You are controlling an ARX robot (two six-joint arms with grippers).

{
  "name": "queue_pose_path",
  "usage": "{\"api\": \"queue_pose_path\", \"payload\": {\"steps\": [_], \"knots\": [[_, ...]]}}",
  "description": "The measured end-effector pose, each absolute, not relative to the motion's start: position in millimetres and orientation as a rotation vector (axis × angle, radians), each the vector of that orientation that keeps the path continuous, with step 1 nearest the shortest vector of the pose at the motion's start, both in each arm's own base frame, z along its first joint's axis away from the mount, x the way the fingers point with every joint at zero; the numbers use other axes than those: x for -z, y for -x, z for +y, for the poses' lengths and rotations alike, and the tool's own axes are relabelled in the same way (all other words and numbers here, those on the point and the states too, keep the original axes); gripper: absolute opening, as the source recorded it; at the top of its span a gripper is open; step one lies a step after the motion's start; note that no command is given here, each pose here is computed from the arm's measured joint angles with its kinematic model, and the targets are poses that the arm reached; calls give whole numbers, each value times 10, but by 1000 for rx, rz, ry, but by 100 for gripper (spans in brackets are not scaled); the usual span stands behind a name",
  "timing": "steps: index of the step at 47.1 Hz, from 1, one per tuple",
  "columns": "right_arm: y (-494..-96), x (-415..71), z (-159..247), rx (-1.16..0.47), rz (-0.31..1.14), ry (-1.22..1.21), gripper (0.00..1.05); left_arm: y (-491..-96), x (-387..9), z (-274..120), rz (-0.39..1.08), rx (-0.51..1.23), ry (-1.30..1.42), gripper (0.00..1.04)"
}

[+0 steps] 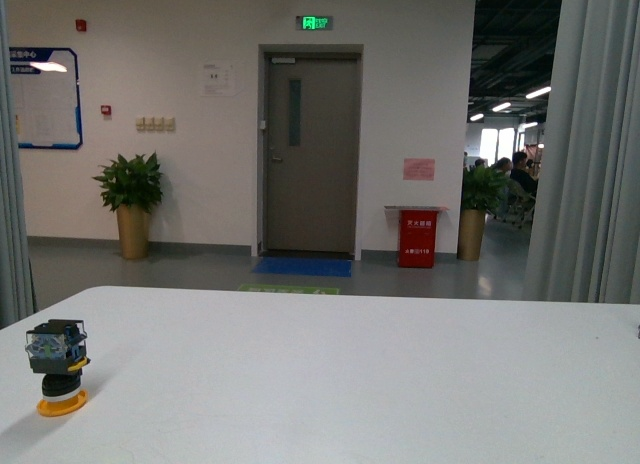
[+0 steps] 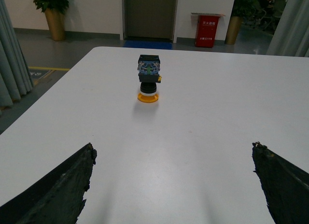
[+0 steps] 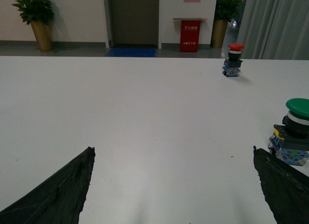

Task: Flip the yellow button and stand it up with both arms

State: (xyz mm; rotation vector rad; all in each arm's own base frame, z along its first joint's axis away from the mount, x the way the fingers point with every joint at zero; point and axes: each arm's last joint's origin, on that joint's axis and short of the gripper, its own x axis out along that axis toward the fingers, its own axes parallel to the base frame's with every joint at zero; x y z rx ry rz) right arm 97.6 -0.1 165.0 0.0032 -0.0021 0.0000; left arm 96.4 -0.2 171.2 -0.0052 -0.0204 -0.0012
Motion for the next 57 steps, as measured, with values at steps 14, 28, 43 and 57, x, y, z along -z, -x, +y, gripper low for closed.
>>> {"api": "queue_pose_path", "payload": {"steps": [14, 28, 43, 57], "knots": [[-976, -1650, -1, 0, -2, -3, 97, -964, -1712, -2, -20, 1, 5, 98], [-976, -1650, -1, 0, -2, -3, 97, -964, -1712, -2, -20, 1, 5, 98], [-976, -1650, -1, 0, -2, -3, 97, -964, -1712, -2, -20, 1, 5, 98], [-976, -1650, -1, 0, -2, -3, 97, -970, -1699, -7, 7, -14, 20, 98]]}}
